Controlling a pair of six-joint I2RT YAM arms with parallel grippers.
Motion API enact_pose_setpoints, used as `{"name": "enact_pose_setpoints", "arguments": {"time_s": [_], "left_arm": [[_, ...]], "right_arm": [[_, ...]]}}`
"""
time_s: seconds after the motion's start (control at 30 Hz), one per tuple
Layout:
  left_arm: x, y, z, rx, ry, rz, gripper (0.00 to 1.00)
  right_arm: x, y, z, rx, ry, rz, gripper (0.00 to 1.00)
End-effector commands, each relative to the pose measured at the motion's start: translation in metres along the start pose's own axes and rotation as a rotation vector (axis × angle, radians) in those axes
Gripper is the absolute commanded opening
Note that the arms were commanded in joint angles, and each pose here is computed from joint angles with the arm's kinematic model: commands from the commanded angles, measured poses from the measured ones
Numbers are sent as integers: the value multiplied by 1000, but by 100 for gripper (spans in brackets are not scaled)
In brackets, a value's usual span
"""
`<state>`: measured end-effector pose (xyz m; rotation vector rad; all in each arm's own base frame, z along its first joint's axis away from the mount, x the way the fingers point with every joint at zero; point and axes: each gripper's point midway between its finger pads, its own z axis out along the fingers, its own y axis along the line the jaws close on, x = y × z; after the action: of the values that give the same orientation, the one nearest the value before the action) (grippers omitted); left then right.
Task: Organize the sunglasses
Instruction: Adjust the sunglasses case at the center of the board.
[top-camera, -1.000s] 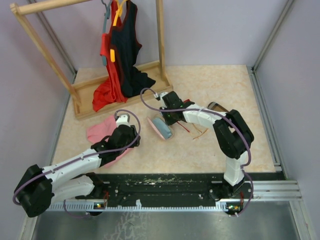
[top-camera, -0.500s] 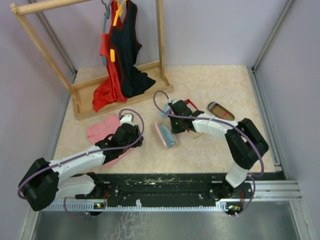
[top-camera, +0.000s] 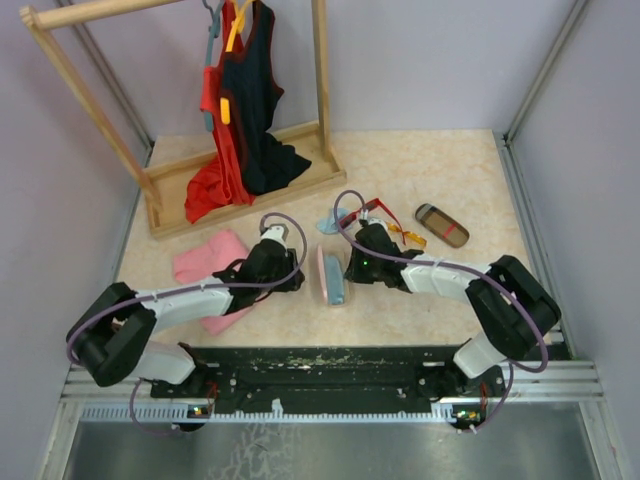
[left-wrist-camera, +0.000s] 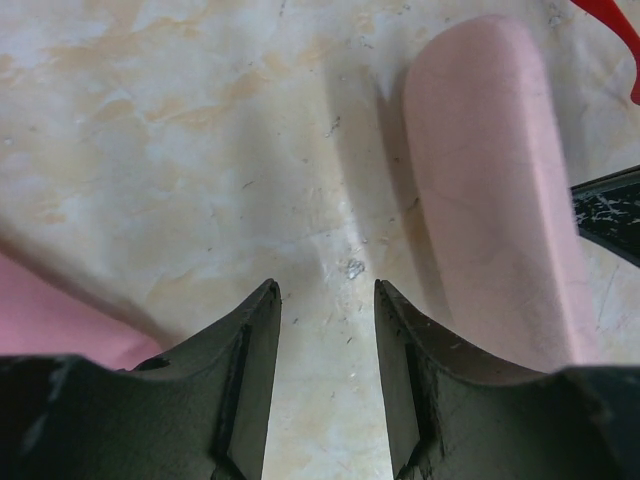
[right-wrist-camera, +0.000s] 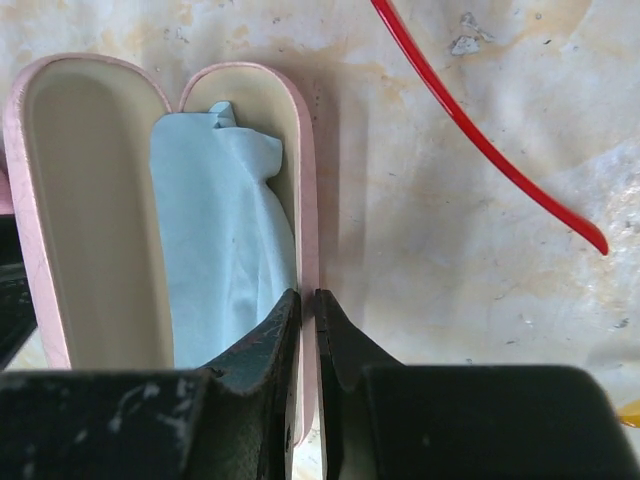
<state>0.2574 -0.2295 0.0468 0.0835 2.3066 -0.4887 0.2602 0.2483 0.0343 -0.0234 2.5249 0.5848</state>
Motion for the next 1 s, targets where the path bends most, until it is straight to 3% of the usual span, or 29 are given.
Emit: {"name": "enact_pose_setpoints", "arguments": {"time_s": [0.0,0.5,0.83,0.97], "left_arm": [[-20,-27,8,92,-31,-6,49],[-23,-34,19,97,-13,17,49],[-31,-41,18,117,-16,33,49],[-33,-44,18,126,-15,38,49]], "right_arm": [[-33,34,-5,-120,-144,82,10],[-40,33,-16,-93,-163,24,32],[-45,15,-25,3,-174,-78,38],[-45,22,-29,-45,-173,-130,38]]}}
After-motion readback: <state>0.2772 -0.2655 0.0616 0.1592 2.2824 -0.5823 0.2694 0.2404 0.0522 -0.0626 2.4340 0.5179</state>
